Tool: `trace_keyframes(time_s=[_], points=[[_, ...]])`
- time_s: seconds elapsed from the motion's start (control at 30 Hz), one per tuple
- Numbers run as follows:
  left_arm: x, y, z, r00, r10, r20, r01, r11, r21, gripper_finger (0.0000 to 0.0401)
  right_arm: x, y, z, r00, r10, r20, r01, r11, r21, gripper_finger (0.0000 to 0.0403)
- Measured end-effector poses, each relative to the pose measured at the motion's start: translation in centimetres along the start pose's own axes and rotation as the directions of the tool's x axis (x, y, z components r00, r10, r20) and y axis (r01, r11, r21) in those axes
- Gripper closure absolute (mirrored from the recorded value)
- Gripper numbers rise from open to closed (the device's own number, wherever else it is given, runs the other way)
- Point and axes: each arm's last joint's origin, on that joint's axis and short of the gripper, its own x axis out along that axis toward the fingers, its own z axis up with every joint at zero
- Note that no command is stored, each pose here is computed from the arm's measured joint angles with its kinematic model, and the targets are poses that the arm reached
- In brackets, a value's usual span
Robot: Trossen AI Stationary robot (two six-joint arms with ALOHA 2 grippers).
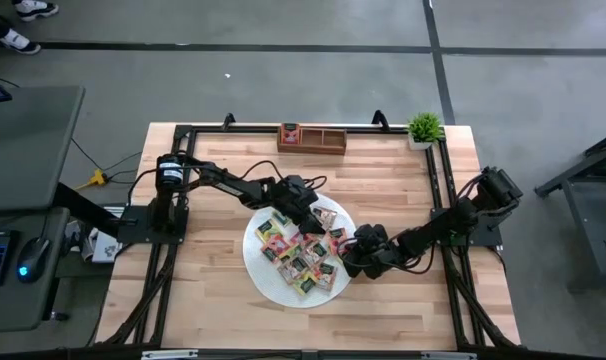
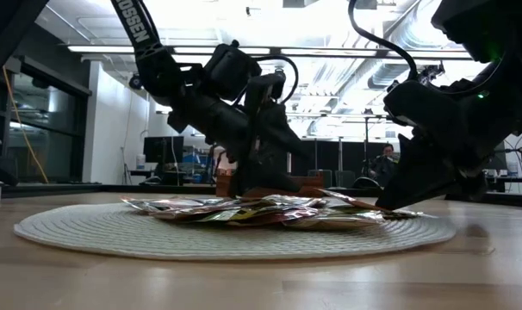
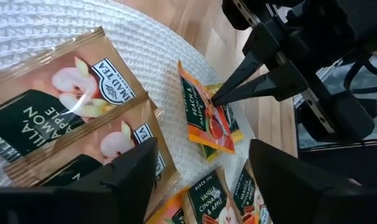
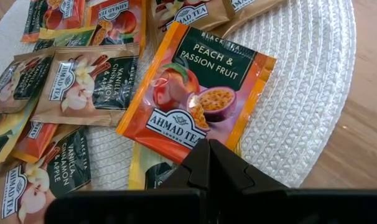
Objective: Pick & Place Tea
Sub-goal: Put the orange tea bag into the left section of the wooden organizer
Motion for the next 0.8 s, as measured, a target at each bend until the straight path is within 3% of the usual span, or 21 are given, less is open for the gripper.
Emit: trace_keyframes(time_s=[0.3, 0.53, 0.63, 0.8], points=[[0.3, -0.7, 1.0, 1.0, -0.01, -0.002, 0.01, 1.0, -0.013, 0.0126, 0.5, 0.1, 0.8, 1.0, 0.025, 0.009, -0.024, 0.999, -0.037, 0.0403], [2.5, -1.2, 2.4, 0.992, -0.03, -0.122, 0.031, 0.999, 0.009, 0.0126, 0.7, -0.1, 1.2, 1.0, 0.022, 0.014, -0.021, 0.999, -0.049, 0.0403], [3.0, -0.9, 2.2, 0.983, 0.008, -0.186, -0.008, 1.0, 0.005, 0.0126, 0.7, -0.1, 1.2, 1.0, 0.024, 0.014, -0.023, 0.998, -0.057, 0.0403], [3.4, -1.3, 2.7, 0.982, 0.025, -0.187, -0.021, 0.999, 0.024, 0.0126, 0.7, 0.0, 1.2, 1.0, 0.028, 0.009, -0.027, 0.998, -0.064, 0.0403]])
